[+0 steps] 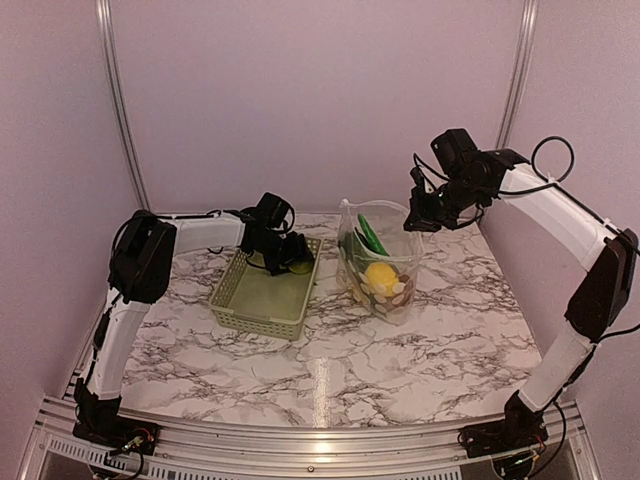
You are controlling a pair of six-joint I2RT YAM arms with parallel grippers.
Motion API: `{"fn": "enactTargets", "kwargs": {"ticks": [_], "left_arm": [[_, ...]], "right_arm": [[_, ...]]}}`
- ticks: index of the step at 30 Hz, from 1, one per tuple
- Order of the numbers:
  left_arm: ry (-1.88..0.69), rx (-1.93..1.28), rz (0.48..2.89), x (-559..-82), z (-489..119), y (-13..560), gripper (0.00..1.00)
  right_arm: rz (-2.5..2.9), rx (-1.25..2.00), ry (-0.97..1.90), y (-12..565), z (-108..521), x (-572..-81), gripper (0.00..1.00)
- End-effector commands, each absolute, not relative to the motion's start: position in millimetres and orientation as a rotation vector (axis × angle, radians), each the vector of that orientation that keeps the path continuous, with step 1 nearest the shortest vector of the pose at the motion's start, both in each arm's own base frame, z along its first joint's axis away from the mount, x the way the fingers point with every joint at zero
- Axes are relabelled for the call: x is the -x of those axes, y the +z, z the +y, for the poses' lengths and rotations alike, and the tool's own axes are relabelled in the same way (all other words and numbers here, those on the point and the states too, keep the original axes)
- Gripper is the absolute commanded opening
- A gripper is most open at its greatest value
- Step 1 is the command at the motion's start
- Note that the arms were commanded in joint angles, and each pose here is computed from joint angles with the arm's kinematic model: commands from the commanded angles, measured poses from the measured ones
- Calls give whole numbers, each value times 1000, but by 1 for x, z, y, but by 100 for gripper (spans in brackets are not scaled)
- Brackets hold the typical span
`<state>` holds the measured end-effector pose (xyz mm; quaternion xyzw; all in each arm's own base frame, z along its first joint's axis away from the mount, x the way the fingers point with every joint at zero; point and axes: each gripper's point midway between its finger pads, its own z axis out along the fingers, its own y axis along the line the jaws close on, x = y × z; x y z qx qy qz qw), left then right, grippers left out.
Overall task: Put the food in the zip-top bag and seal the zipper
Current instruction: Pick up the fake vegetable from the bin.
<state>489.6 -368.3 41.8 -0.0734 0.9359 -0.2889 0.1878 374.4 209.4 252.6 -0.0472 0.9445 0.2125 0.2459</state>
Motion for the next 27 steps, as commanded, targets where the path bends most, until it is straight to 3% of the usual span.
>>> {"fn": "enactTargets", "kwargs": {"ticks": [1, 13, 17, 27], "left_arm": [[-798, 215, 2655, -487, -364, 44, 70], [-750, 93, 2492, -466, -336, 151, 63], [-907, -28, 2388, -446, -362, 208, 58], [-1141, -339, 2146, -398, -441, 313, 57]], "right_arm": [[2548, 129, 602, 262, 210, -368, 0], [2535, 126, 613, 262, 209, -365, 0], [2530, 125, 610, 263, 209, -366, 0], [2530, 138, 630, 262, 212, -365, 0]]}}
